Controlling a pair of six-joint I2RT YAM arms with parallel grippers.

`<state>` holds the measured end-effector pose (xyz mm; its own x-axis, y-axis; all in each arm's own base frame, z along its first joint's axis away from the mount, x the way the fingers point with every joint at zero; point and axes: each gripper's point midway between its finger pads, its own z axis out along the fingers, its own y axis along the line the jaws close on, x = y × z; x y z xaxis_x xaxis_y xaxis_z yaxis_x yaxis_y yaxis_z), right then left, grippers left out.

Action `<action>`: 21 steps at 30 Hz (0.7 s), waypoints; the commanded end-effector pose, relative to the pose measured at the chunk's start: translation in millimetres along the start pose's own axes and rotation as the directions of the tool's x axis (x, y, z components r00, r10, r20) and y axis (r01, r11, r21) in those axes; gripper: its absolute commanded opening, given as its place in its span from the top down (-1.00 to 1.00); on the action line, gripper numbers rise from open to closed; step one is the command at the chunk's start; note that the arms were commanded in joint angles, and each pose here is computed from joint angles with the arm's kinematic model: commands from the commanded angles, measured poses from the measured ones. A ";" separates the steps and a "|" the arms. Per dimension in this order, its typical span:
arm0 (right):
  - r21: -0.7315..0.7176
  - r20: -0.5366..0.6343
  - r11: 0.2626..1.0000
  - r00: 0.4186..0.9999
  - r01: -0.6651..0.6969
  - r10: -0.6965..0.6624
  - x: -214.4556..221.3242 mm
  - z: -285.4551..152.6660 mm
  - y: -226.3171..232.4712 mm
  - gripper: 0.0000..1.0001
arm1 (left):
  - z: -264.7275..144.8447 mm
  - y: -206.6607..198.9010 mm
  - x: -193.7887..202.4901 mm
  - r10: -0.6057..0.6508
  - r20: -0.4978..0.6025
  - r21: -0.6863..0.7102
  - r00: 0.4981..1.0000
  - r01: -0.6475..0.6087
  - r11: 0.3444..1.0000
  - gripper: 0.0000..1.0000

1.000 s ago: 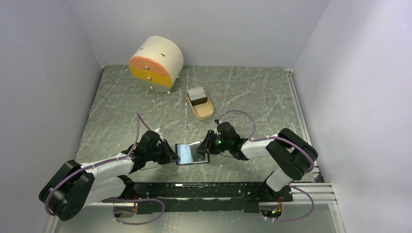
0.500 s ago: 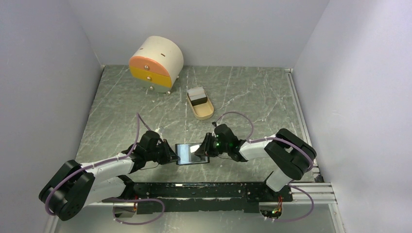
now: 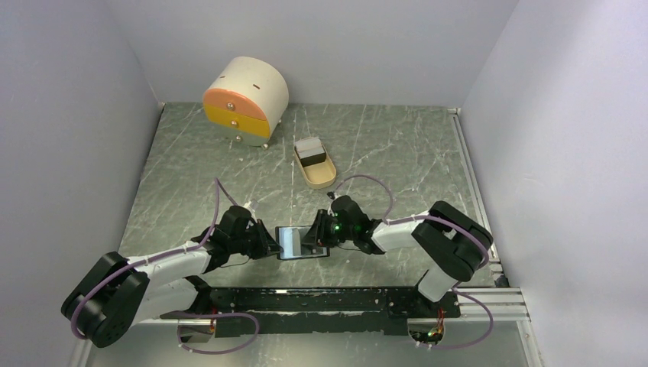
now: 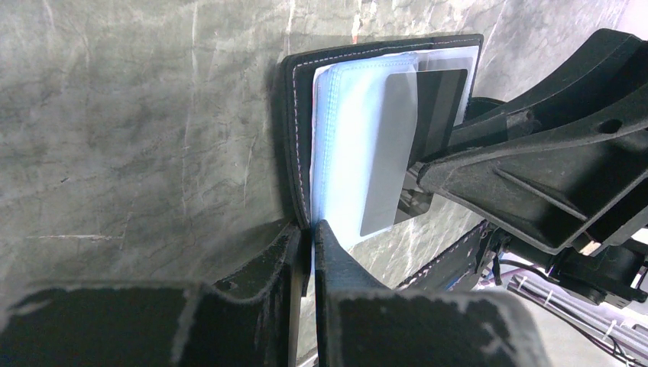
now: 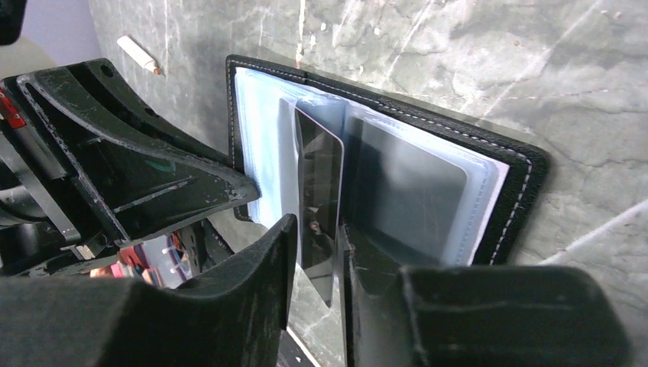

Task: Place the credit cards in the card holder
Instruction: Insert the credit card into the card holder.

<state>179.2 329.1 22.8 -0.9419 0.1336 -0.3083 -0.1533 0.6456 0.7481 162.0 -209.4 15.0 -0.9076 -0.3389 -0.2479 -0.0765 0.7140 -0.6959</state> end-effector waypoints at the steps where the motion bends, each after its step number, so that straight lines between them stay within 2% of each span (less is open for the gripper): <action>1: 0.097 -0.007 0.995 0.999 0.034 -0.034 2.3 1.4 -15.8 0.32 | 0.5 -0.2 2.2 -0.001 -0.010 0.002 1.000 0.001 1.000 0.74; 4: 0.154 -0.001 0.986 0.998 0.061 -0.062 -1.9 -4.5 -22.4 0.21 | 0.2 1.0 2.5 -0.002 -0.008 0.000 1.000 0.002 1.000 0.80; 10: 0.214 0.011 0.973 0.996 0.089 -0.094 -8.0 -14.0 -29.1 0.20 | -0.1 1.7 3.7 -0.001 -0.009 0.003 1.000 0.001 1.000 0.82; 21: 0.118 0.012 0.990 0.997 0.075 -0.077 -6.8 -5.0 -10.4 0.21 | -1.0 -1.2 3.7 -0.002 -0.009 0.015 1.000 0.002 1.000 0.82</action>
<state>188.6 317.1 27.8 -0.9167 0.1035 -0.3859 -0.1921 0.7326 0.6530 162.1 -209.9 15.5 -0.9066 -0.3439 -0.2446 -0.0806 0.7101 -0.6995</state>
